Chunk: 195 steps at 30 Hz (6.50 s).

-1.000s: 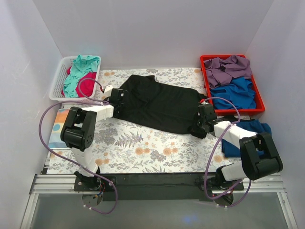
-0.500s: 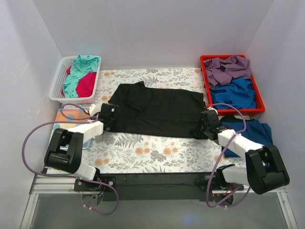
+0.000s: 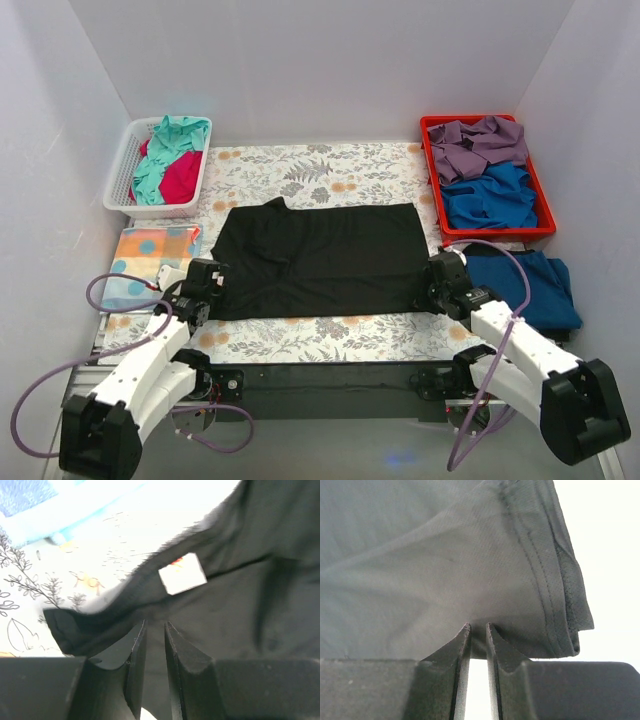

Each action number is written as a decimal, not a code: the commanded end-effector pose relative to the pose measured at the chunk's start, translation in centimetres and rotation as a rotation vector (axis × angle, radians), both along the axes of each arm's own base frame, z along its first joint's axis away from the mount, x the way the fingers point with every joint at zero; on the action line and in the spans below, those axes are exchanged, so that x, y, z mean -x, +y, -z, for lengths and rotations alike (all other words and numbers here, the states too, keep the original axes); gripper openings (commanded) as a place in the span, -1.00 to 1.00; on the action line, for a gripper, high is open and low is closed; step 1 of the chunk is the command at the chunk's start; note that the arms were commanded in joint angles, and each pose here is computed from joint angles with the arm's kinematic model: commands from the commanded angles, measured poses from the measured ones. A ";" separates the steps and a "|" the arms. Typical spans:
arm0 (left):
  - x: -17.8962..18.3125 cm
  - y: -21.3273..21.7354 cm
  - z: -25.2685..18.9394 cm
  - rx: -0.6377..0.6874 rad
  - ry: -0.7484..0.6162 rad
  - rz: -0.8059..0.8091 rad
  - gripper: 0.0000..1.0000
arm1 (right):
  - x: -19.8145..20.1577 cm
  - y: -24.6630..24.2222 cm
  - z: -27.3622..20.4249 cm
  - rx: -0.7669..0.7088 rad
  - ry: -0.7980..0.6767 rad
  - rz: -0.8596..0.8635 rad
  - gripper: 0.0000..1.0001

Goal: Fold and stack the t-shirts
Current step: Fold the flattened tshirt in 1/3 of the way, then grap the side of the flattened tshirt furthest away from the robot with both arms

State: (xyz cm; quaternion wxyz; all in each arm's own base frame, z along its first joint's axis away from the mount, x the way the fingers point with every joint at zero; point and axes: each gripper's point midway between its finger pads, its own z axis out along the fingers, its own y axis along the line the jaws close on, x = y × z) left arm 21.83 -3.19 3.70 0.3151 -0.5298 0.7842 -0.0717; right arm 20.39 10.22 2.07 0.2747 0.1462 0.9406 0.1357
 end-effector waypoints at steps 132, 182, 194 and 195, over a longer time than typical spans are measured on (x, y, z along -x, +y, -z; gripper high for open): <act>2.9 0.5 -0.2 -0.160 0.122 -0.022 -0.77 | -6.1 2.1 -2.4 0.227 -0.149 -0.182 0.41; -21.8 -4.4 -7.4 -0.325 -0.126 0.484 0.75 | -27.3 -1.1 -0.7 0.269 -0.041 -0.147 -0.07; -22.0 -4.1 -7.6 -0.329 -0.128 0.489 0.74 | -28.0 -1.1 2.1 0.261 0.012 -0.175 -0.48; -22.1 -4.1 -7.7 -0.331 -0.129 0.488 0.74 | -27.9 -1.1 2.3 0.259 0.017 -0.172 -0.69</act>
